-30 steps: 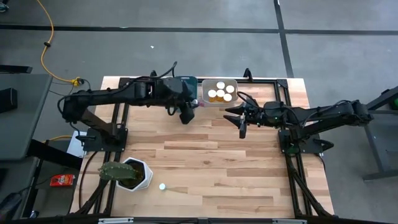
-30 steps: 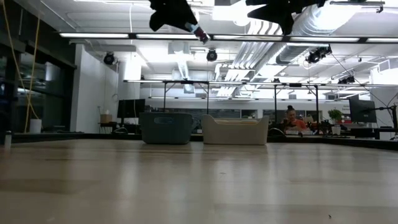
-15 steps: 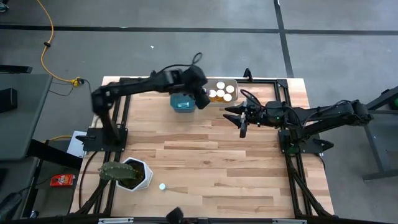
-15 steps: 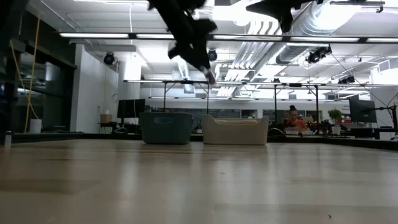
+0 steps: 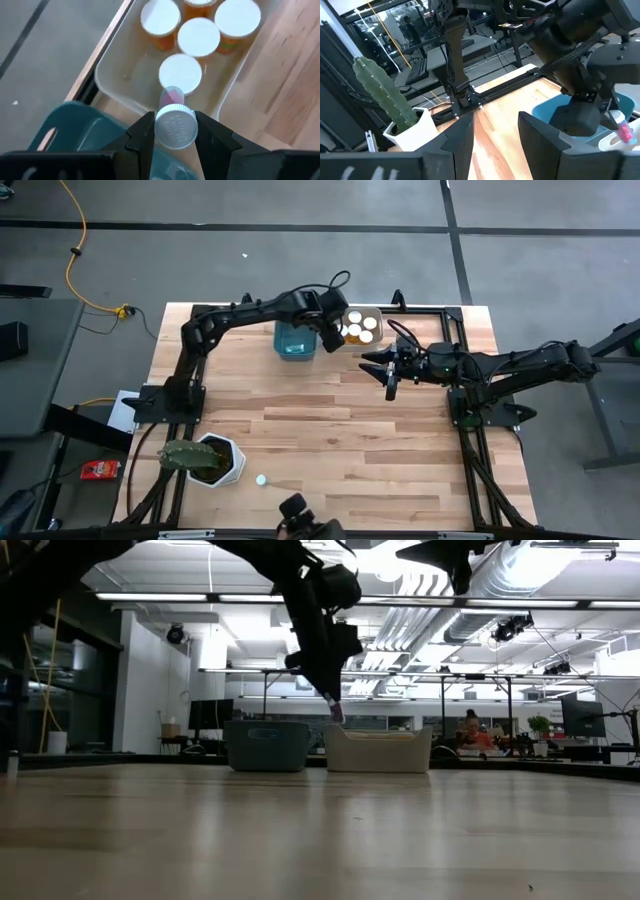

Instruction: Pick and place medicine bottles into bin by pill shape (circle, oval)

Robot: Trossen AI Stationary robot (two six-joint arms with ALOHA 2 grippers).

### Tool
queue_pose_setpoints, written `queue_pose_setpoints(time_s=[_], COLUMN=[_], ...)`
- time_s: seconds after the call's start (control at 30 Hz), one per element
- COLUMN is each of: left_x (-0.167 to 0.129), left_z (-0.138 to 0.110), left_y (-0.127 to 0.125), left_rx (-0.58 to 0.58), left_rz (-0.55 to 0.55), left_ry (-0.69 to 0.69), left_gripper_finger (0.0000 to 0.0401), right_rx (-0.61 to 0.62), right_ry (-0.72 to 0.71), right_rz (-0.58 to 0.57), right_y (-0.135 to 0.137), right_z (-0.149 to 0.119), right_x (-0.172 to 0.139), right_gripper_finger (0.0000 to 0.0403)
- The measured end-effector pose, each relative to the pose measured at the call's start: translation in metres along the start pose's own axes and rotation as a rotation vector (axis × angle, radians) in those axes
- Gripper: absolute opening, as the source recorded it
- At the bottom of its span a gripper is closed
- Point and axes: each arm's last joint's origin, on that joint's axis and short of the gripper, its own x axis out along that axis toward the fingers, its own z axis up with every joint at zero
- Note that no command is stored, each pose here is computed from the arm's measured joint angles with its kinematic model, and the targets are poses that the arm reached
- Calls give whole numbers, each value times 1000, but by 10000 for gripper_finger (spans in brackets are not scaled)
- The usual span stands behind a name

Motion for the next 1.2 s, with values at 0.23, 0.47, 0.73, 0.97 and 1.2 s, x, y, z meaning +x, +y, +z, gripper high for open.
queue_pose_setpoints(time_s=[0.23,0.47,0.73,0.97,1.2], left_x=[16,16,16,11,-54], left_z=[-4,-3,-3,-3,0], left_y=[-4,-5,-5,-4,12], left_rx=[3,3,2,9,-45], left_rz=[-13,-18,-17,-19,-109], left_ry=[43,34,35,34,-58], left_gripper_finger=[110,113,152,188,193], right_rx=[-1,-2,0,0,-2], right_ry=[0,0,-1,-1,0], right_rz=[0,0,1,0,0], right_y=[0,0,0,0,0], right_z=[0,0,0,0,0], right_x=[0,0,0,0,0], right_gripper_finger=[145,145,145,145,145])
